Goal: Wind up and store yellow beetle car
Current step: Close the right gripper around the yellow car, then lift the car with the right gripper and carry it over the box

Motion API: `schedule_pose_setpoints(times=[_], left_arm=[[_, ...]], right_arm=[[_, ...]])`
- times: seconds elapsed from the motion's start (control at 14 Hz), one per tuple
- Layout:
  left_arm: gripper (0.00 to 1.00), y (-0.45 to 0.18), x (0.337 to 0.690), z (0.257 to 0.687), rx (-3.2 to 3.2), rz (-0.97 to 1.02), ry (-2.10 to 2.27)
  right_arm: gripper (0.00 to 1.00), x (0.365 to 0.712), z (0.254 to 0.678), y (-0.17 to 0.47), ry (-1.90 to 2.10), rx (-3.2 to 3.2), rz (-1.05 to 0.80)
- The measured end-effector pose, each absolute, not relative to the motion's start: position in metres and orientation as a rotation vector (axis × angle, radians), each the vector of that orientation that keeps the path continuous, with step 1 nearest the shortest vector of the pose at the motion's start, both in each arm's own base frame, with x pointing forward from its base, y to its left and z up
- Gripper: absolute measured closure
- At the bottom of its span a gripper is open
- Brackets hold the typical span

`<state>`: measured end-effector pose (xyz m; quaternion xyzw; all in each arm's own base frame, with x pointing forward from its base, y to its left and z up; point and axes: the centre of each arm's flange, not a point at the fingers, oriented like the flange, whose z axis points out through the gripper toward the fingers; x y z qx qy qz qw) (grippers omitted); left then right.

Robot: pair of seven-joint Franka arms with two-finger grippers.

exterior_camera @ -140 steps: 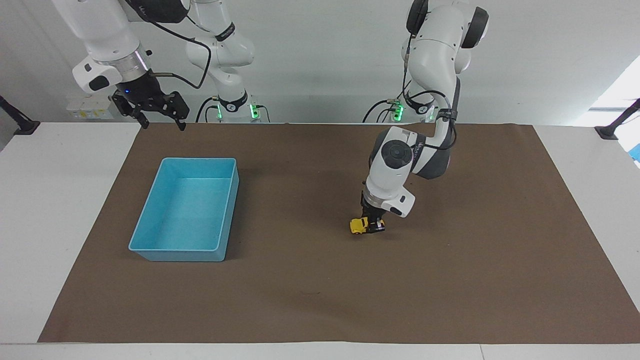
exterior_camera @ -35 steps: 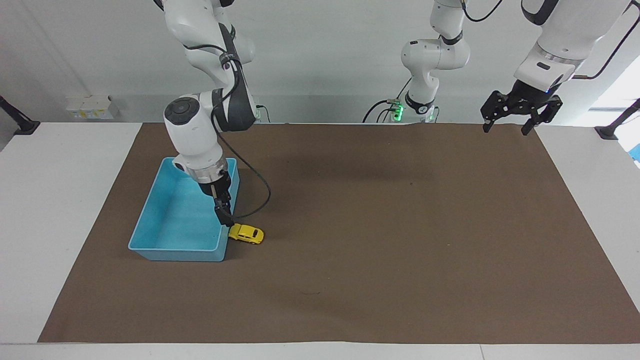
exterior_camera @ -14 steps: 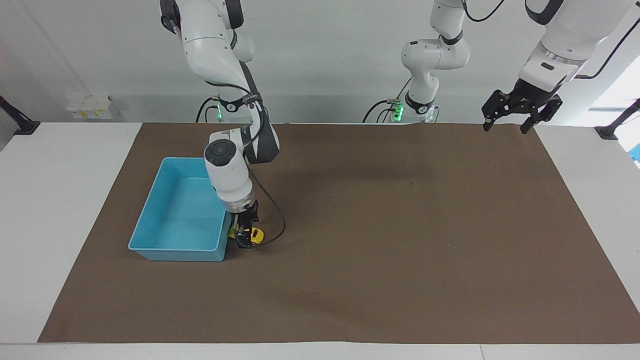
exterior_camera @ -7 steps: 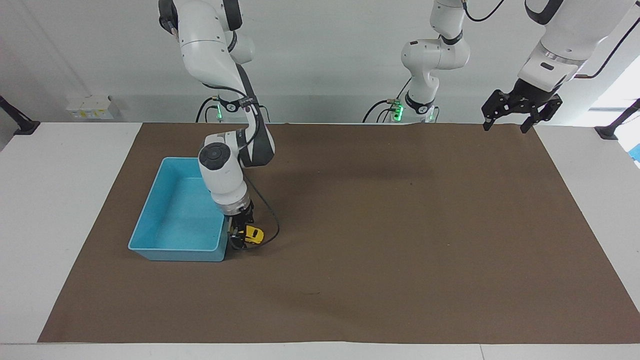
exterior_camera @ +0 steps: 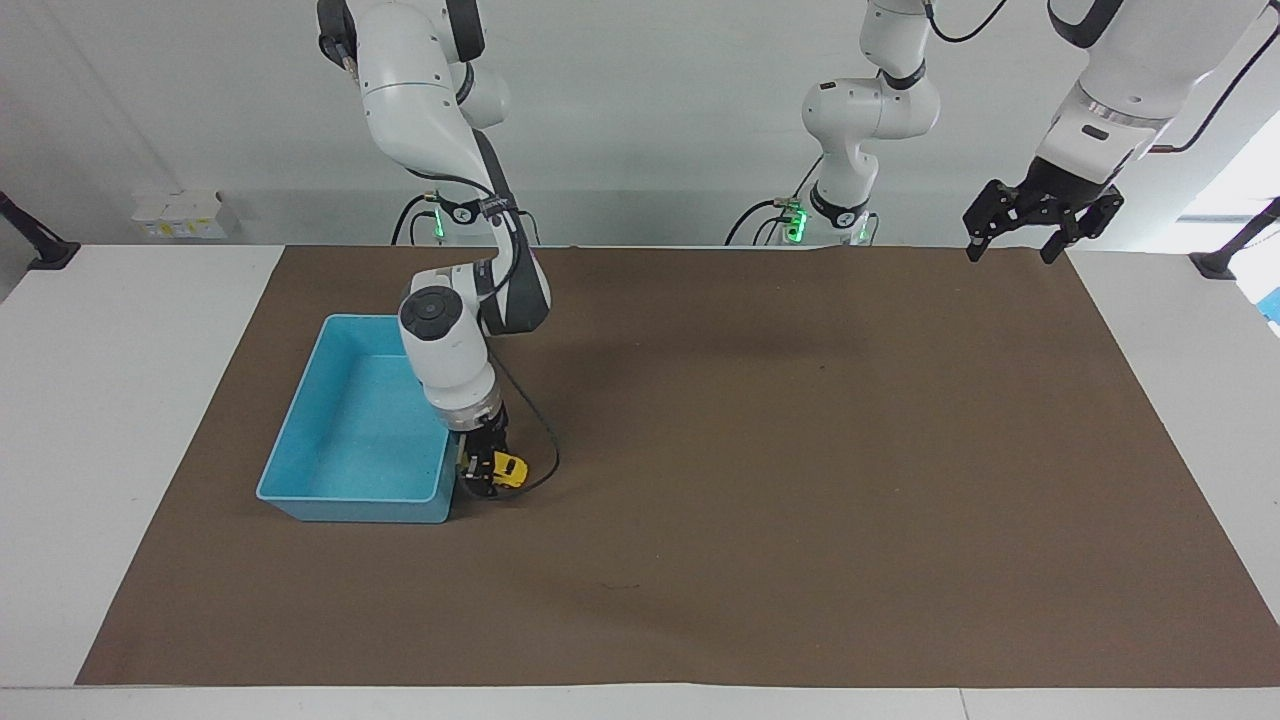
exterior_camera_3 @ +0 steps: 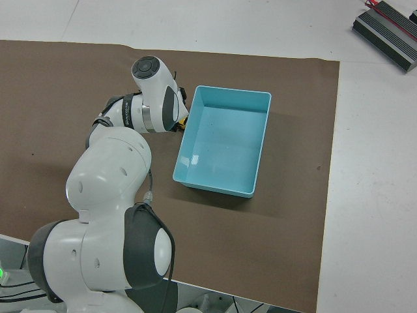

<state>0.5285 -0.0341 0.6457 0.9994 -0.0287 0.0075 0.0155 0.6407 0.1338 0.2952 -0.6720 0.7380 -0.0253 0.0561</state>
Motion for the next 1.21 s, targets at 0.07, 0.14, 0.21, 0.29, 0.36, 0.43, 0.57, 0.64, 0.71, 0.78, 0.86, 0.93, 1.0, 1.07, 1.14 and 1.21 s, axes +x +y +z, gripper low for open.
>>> schedule_pose_setpoints(times=[0.07, 0.14, 0.21, 0.29, 0.36, 0.43, 0.57, 0.64, 0.71, 0.78, 0.86, 0.93, 1.0, 1.07, 1.14, 1.21], left_arm=[[0.00, -0.034, 0.528, 0.646, 3.109, 0.024, -0.082], [0.00, -0.034, 0.528, 0.646, 3.109, 0.024, -0.077], [0.00, -0.034, 0.528, 0.646, 3.110, 0.024, -0.073], [0.00, -0.034, 0.528, 0.646, 3.110, 0.024, -0.071], [0.00, -0.034, 0.528, 0.646, 3.110, 0.024, -0.068], [0.00, -0.034, 0.528, 0.646, 3.110, 0.024, -0.061], [0.00, -0.034, 0.528, 0.646, 3.110, 0.024, -0.055], [0.00, -0.034, 0.528, 0.646, 3.110, 0.024, -0.055], [0.00, -0.034, 0.528, 0.646, 3.110, 0.024, -0.054], [0.00, -0.034, 0.528, 0.646, 3.110, 0.025, -0.054], [0.00, -0.034, 0.528, 0.646, 3.110, 0.025, -0.053], [0.00, -0.034, 0.528, 0.646, 3.110, 0.025, -0.053], [0.00, -0.033, 0.528, 0.646, 3.110, 0.025, -0.050], [0.00, -0.032, 0.528, 0.646, 3.110, 0.025, -0.045], [0.00, -0.029, 0.529, 0.647, 3.110, 0.028, -0.039], [0.00, -0.027, 0.529, 0.647, 3.111, 0.034, -0.033]], right_arm=[[0.31, 0.640, 0.294, 0.134, 2.238, -2.037, -0.079], [0.37, 0.640, 0.293, 0.134, 2.237, -2.037, -0.080], [0.49, 0.640, 0.295, 0.134, 2.234, -2.035, -0.082], [0.50, 0.641, 0.296, 0.135, 2.229, -2.031, -0.087], [0.50, 0.641, 0.297, 0.135, 2.226, -2.028, -0.091], [0.50, 0.641, 0.298, 0.137, 2.221, -2.031, -0.091], [0.50, 0.640, 0.301, 0.153, 2.191, -2.054, -0.093], [0.50, 0.639, 0.304, 0.165, 2.170, -2.071, -0.094], [0.52, 0.637, 0.306, 0.178, 2.146, -2.089, -0.095], [0.54, 0.635, 0.308, 0.188, 2.126, -2.105, -0.096], [0.54, 0.634, 0.310, 0.193, 2.115, -2.117, -0.100], [0.54, 0.635, 0.312, 0.194, 2.110, -2.129, -0.108], [0.54, 0.636, 0.314, 0.193, 2.110, -2.133, -0.113], [0.54, 0.636, 0.317, 0.192, 2.112, -2.133, -0.115], [0.54, 0.637, 0.321, 0.191, 2.106, -2.138, -0.117], [0.54, 0.636, 0.328, 0.192, 2.090, -2.154, -0.120]])
